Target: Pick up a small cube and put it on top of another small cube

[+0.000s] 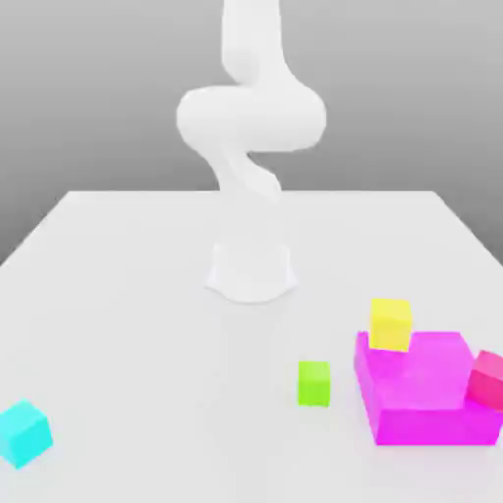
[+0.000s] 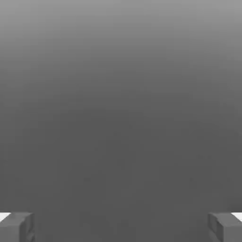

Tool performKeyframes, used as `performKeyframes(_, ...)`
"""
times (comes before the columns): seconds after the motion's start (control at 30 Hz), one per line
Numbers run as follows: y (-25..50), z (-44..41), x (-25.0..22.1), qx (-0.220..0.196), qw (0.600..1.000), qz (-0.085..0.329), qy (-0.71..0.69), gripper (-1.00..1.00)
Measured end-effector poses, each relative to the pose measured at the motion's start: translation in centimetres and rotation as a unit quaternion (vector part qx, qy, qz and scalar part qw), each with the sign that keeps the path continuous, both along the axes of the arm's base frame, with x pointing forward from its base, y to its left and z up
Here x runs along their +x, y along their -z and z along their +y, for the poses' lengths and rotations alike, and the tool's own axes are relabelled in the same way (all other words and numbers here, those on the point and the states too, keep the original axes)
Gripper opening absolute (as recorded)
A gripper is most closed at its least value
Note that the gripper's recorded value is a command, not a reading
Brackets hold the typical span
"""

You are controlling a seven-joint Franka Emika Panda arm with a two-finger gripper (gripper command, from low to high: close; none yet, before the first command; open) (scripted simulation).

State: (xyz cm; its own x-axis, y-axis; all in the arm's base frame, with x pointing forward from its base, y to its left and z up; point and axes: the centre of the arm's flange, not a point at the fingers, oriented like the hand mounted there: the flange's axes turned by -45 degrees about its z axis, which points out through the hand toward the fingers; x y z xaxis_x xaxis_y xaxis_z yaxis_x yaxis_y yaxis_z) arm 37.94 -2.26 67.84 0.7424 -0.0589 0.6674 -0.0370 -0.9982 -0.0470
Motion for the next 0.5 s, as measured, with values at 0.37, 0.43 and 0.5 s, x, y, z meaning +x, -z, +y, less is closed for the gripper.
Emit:
performKeyframes(0.37,17.6,-10.8,9.4,0.070,0.984,0.142,0.083,0.00)
performKeyframes(0.43,21.1,-12.9,10.0,0.079,0.978,0.166,0.102,0.00)
performKeyframes(0.5,24.7,-14.8,10.3,0.087,0.971,0.189,0.121,0.00)
